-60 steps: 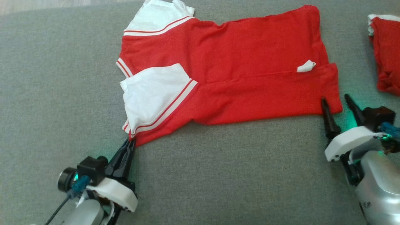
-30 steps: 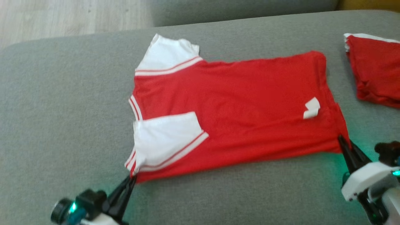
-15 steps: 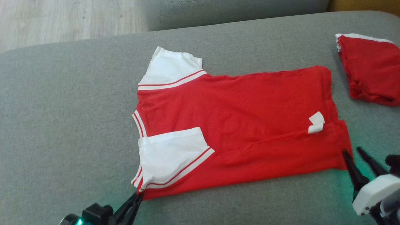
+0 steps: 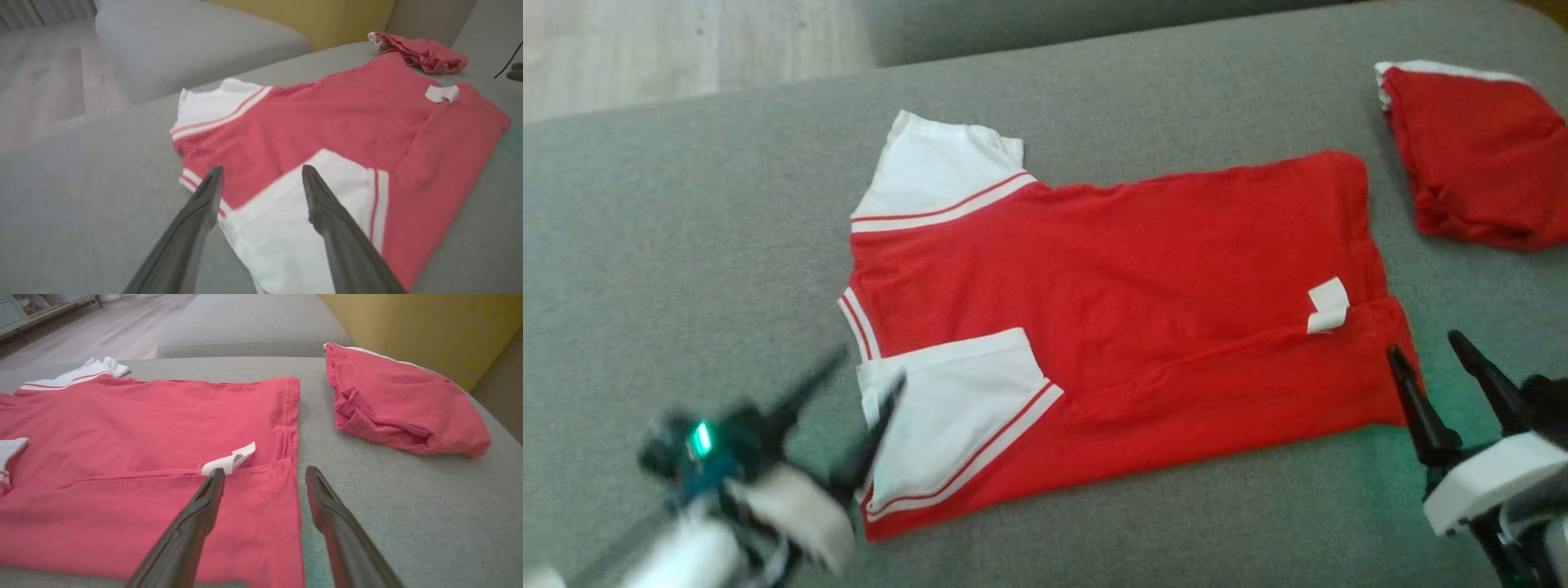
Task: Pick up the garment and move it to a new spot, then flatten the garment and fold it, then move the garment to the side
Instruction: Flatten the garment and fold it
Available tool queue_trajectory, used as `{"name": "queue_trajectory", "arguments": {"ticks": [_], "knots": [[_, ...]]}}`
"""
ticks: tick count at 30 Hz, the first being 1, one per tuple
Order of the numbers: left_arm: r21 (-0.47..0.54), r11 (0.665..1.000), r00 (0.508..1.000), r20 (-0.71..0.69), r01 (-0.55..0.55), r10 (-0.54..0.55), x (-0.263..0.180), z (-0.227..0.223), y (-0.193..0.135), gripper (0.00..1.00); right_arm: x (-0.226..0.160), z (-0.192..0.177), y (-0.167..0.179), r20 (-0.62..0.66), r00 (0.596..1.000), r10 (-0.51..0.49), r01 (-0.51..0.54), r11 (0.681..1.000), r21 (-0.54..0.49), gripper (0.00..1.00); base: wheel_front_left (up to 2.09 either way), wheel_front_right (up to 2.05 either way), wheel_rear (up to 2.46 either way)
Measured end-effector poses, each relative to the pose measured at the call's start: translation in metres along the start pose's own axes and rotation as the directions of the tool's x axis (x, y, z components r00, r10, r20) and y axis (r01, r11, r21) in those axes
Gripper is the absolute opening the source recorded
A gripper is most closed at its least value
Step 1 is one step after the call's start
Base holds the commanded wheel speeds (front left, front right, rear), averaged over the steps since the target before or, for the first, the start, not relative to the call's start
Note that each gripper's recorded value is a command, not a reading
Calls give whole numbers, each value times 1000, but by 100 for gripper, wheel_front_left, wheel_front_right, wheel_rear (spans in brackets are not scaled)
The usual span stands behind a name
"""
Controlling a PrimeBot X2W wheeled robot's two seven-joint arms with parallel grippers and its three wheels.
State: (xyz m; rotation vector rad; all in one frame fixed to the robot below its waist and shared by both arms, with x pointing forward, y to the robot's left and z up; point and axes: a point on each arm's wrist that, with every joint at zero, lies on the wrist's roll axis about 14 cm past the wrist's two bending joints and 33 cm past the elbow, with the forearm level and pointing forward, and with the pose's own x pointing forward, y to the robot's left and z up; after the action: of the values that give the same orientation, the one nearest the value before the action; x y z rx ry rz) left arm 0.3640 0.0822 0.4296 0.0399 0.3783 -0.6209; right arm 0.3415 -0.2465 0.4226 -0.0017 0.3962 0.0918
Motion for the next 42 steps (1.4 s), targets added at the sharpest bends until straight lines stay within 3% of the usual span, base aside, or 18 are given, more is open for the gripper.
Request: {"name": "queue_trajectory", "arguments": {"ticks": [6, 11, 15, 23, 42], "knots": [[155, 986, 996, 50, 61, -69, 53, 79, 36, 100, 17, 10, 7, 28, 999, 23, -23, 1000, -9, 100, 0, 0, 0], [155, 983, 993, -90, 94, -80, 95, 98, 61, 100, 29, 14, 7, 41, 999, 26, -25, 1000, -15, 100, 0, 0, 0], [122, 986, 967, -243, 111, -78, 122, 95, 73, 100, 32, 9, 3, 29, 999, 15, -14, 1000, -16, 100, 0, 0, 0], [80, 990, 908, -412, 115, -72, 164, 85, 94, 100, 40, -3, -6, 1, 1000, -15, 15, 1000, -11, 100, 0, 0, 0], [87, 991, 823, -567, 98, -32, 219, 23, 127, 100, 62, -27, -14, -55, 998, -30, 30, 1000, -8, 100, 0, 0, 0]]}}
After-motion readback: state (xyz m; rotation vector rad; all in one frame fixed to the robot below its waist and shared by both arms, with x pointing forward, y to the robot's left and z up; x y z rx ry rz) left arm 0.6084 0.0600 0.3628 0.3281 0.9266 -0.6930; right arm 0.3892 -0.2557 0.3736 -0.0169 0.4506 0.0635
